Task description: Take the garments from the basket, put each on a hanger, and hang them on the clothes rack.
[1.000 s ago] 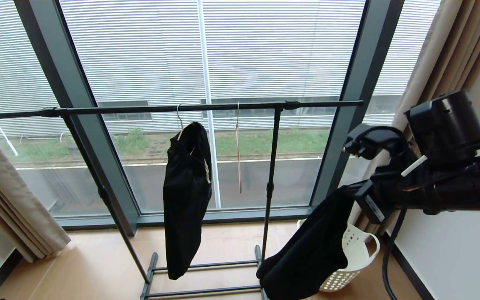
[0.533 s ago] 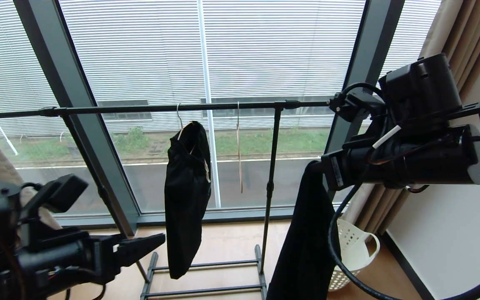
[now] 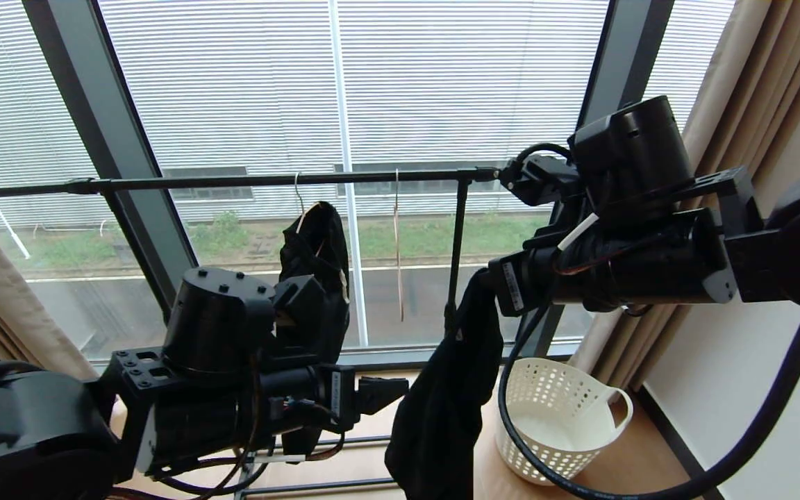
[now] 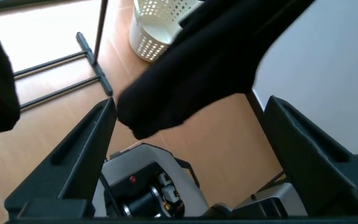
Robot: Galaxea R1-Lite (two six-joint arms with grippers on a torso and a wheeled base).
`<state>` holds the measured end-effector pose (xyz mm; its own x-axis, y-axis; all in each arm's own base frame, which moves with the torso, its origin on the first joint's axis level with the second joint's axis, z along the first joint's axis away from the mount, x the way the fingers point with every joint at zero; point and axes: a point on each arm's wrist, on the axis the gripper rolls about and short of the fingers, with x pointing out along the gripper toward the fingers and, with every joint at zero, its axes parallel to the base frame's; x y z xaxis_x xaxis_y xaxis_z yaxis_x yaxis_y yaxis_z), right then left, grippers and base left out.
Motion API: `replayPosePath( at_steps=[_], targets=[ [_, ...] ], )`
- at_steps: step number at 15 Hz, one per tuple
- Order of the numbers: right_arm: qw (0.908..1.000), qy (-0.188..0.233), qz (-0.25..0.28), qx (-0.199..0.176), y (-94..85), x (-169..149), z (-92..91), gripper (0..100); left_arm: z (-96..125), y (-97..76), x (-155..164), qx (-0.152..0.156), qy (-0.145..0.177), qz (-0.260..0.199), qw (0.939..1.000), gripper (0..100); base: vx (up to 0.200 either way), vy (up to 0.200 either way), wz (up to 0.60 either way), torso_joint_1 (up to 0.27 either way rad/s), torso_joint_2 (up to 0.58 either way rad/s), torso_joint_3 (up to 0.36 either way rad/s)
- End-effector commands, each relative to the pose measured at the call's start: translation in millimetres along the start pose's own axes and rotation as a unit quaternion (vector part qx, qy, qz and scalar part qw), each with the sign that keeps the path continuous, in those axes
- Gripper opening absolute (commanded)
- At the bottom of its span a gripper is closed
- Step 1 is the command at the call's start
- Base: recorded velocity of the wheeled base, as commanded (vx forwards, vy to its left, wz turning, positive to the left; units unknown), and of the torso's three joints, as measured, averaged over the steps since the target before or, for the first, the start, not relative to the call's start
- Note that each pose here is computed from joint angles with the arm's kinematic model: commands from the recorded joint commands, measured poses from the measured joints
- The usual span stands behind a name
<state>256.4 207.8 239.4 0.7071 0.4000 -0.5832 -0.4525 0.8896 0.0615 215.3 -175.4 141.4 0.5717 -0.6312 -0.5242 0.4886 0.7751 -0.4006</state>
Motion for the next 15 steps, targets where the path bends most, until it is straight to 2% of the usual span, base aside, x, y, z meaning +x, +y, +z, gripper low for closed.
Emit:
replayPosePath(
  at_steps=[1,4,6,8,11,15],
  targets=[
    [0.9999,0.004,0.008,-0.007,9.5,8.0,0.2,0,-14.5,-3.0,29.3,0.009,0.029,-0.005,0.9995,100,0.0,0.0,0.0,0.0,0.0,0.0],
    [0.9997,-0.002,0.019,-0.013,18.0,2.9,1.9,0,-19.8,-0.2,62.7,0.013,0.031,0.001,0.9994,100,0.0,0.0,0.0,0.0,0.0,0.0],
    [0.9996,-0.001,0.024,-0.018,22.7,1.0,0.4,0,-21.0,4.1,83.1,0.012,0.027,0.034,0.999,100,0.0,0.0,0.0,0.0,0.0,0.0],
    [0.9994,0.002,0.027,-0.02,25.4,0.2,-1.1,0,-22.4,7.1,93.6,0.012,0.028,0.05,0.9983,100,0.0,0.0,0.0,0.0,0.0,0.0],
    [0.9994,0.001,0.029,-0.019,26.9,-0.9,-0.8,0,-18.3,5.6,102.6,0.013,0.022,0.048,0.9985,100,0.0,0.0,0.0,0.0,0.0,0.0],
    [0.9993,-0.004,0.032,-0.019,26.8,-7.1,0.0,0,-19.2,6.3,104.6,0.013,0.018,0.062,0.9978,100,0.0,0.0,0.0,0.0,0.0,0.0]
  ],
)
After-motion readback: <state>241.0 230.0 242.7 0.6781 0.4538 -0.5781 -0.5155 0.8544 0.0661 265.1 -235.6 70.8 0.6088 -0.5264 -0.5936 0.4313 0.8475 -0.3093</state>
